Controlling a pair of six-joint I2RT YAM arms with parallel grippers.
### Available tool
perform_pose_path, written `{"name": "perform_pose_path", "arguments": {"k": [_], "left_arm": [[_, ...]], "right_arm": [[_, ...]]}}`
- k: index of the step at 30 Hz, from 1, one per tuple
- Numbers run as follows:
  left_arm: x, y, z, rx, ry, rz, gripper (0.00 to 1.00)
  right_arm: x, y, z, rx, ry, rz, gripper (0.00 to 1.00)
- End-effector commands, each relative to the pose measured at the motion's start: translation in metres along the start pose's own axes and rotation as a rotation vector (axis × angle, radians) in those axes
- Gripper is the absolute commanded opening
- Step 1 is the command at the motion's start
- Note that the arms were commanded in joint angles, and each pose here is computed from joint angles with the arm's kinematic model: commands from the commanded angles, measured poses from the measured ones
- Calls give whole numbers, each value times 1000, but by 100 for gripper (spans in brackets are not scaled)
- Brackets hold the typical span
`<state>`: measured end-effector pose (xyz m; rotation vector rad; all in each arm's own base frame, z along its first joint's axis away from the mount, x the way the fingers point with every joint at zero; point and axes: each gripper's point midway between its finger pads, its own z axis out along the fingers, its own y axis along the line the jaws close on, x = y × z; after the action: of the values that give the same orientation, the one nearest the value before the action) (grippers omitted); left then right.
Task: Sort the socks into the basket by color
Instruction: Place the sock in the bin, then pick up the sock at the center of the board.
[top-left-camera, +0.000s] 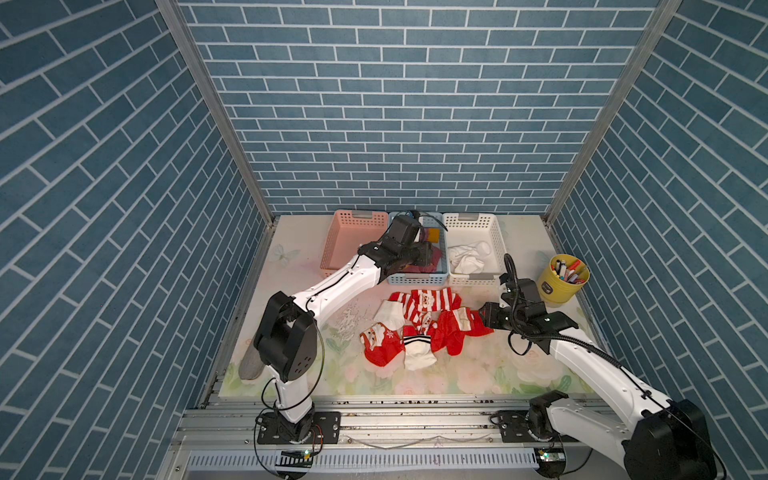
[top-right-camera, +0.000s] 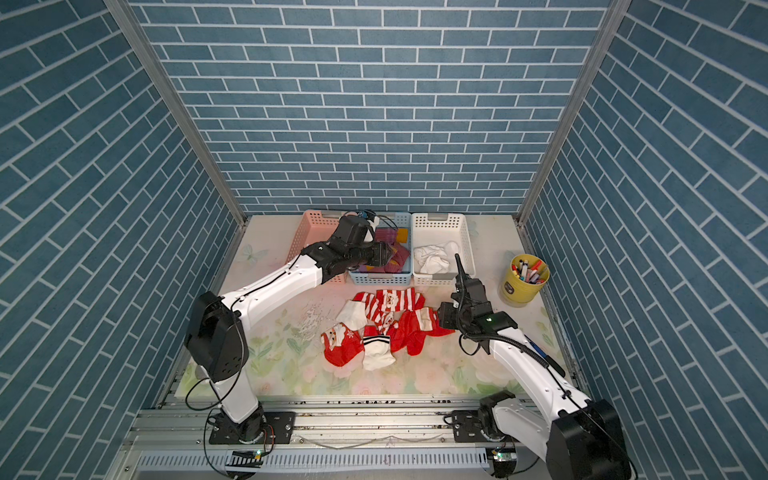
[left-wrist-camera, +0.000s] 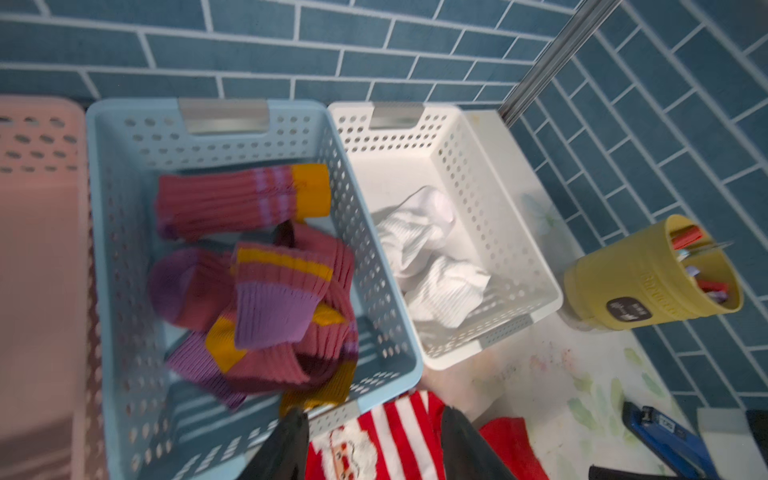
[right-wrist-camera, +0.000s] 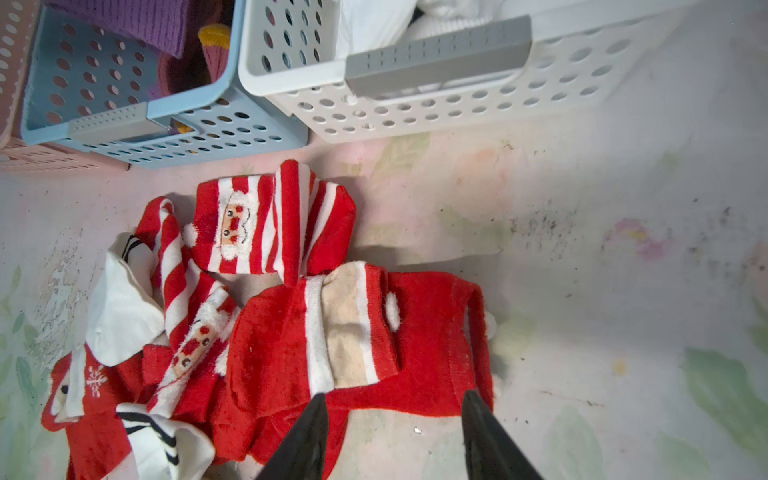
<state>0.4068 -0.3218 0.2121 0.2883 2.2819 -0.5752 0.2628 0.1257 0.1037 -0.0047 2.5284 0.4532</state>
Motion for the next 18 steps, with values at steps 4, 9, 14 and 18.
{"name": "perform_pose_path", "arguments": {"k": [4,9,14,18], "left_arm": [[47,33,-31,-98,97,3,58],[77,54,-49,-139,130,-25,59],[95,78,-62,-197,161,-55,59],[103,91,-70,-212,136,-107,62]], "right_arm": [[2,6,11,-37,-1,58,51],[8,8,26,-47,40,64,48],[12,12,39,-45,68,59,46],[15,14,46,-39,82,56,46]]}}
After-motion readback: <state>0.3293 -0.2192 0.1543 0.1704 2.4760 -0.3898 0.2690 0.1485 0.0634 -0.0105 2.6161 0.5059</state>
